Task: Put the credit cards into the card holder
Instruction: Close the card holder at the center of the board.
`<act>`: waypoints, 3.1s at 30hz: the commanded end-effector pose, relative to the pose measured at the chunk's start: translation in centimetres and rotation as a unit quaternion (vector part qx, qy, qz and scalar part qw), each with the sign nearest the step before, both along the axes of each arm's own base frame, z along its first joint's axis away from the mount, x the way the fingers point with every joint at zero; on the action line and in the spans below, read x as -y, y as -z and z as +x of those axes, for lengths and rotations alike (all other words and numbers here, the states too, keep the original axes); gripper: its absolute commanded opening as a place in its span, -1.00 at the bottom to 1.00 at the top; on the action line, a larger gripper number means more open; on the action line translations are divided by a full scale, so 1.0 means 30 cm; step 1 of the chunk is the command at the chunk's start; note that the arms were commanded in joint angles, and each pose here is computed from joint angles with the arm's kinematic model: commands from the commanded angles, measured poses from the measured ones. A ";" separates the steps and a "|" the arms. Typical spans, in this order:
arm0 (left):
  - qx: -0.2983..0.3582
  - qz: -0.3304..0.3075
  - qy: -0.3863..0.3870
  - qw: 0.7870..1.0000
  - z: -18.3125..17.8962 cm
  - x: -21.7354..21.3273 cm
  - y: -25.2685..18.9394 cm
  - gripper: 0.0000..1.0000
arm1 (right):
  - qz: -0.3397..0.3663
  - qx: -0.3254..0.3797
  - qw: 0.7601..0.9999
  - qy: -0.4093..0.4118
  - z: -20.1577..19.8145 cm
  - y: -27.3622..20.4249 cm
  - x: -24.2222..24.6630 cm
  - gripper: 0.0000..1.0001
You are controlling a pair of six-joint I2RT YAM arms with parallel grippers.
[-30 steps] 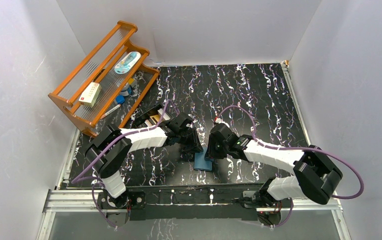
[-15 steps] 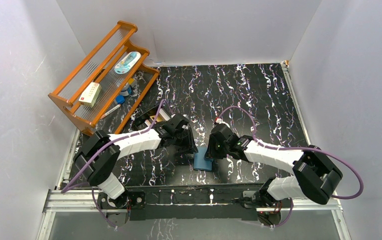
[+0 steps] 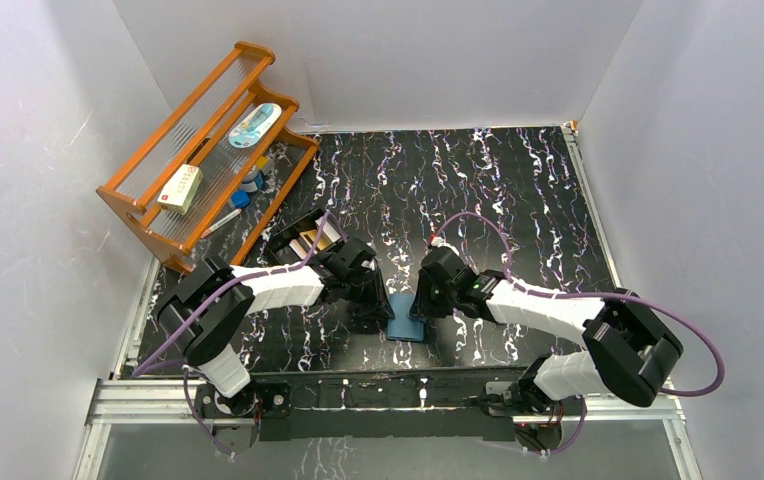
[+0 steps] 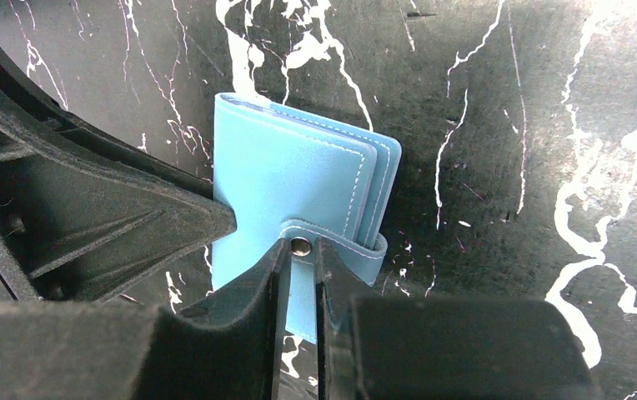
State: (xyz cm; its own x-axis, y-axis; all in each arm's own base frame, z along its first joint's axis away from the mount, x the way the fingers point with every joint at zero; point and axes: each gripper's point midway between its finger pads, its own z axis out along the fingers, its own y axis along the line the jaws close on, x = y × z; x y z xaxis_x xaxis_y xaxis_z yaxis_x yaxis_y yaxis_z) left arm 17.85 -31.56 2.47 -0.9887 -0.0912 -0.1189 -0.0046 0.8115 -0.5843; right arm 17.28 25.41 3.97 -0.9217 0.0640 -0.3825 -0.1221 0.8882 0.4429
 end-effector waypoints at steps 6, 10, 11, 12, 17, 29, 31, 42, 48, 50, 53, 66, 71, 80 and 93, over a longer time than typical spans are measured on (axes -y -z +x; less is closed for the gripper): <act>-0.015 -0.037 0.012 0.999 -0.031 0.041 -0.009 -0.66 | -0.001 -0.008 1.000 -0.005 0.011 0.004 -0.030 -0.59; -0.012 -0.039 0.011 0.999 -0.027 0.044 -0.013 -0.68 | 0.002 -0.011 1.000 -0.011 -0.002 -0.002 -0.036 -0.60; -0.011 -0.040 0.011 0.999 -0.026 0.045 -0.014 -0.68 | 0.001 -0.012 1.000 -0.011 -0.003 -0.001 -0.032 -0.59; -0.011 -0.039 0.011 0.999 -0.025 0.044 -0.012 -0.68 | -0.003 -0.012 1.000 -0.012 -0.006 0.002 -0.027 -0.59; -0.011 -0.036 0.009 0.999 -0.024 0.042 -0.010 -0.68 | -0.021 -0.019 0.999 -0.018 -0.023 0.016 -0.003 -0.60; -0.014 -0.032 0.006 0.999 -0.016 0.048 0.000 -0.67 | -0.016 -0.025 0.998 -0.058 -0.046 -0.016 -0.029 -0.60; -0.014 -0.031 0.007 0.999 -0.016 0.050 0.001 -0.67 | -0.012 -0.030 0.997 -0.065 -0.052 -0.014 -0.040 -0.60; -0.012 -0.032 0.004 0.999 -0.012 0.050 -0.006 -0.67 | -0.025 -0.046 0.995 -0.083 -0.078 -0.001 -0.043 -0.71; -0.013 -0.029 0.001 0.999 -0.013 0.044 -0.002 -0.67 | -0.070 -0.054 0.992 -0.088 -0.089 0.017 -0.006 -0.71; -0.012 -0.028 0.000 1.000 -0.012 0.042 -0.001 -0.67 | -0.080 -0.054 0.991 -0.089 -0.089 0.015 0.002 -0.71; -0.011 -0.025 -0.001 1.000 -0.010 0.040 -0.001 -0.66 | -0.091 -0.056 0.990 -0.094 -0.090 0.007 0.007 -0.70; 0.003 -0.024 -0.012 1.000 0.005 0.032 -0.041 -0.60 | -0.051 -0.013 0.996 -0.074 -0.037 -0.110 -0.039 -0.61; 0.008 -0.032 -0.014 0.999 0.007 0.035 -0.052 -0.55 | -0.052 0.029 0.997 -0.045 0.010 -0.157 -0.016 -0.53; -0.001 -0.022 -0.008 1.000 0.003 0.037 -0.025 -0.43 | -0.043 0.011 0.999 -0.027 0.060 -0.087 0.012 -0.42; -0.011 0.030 -0.019 0.999 0.012 0.002 0.028 -0.58 | -0.035 -0.022 0.999 -0.027 0.011 -0.033 0.025 -0.44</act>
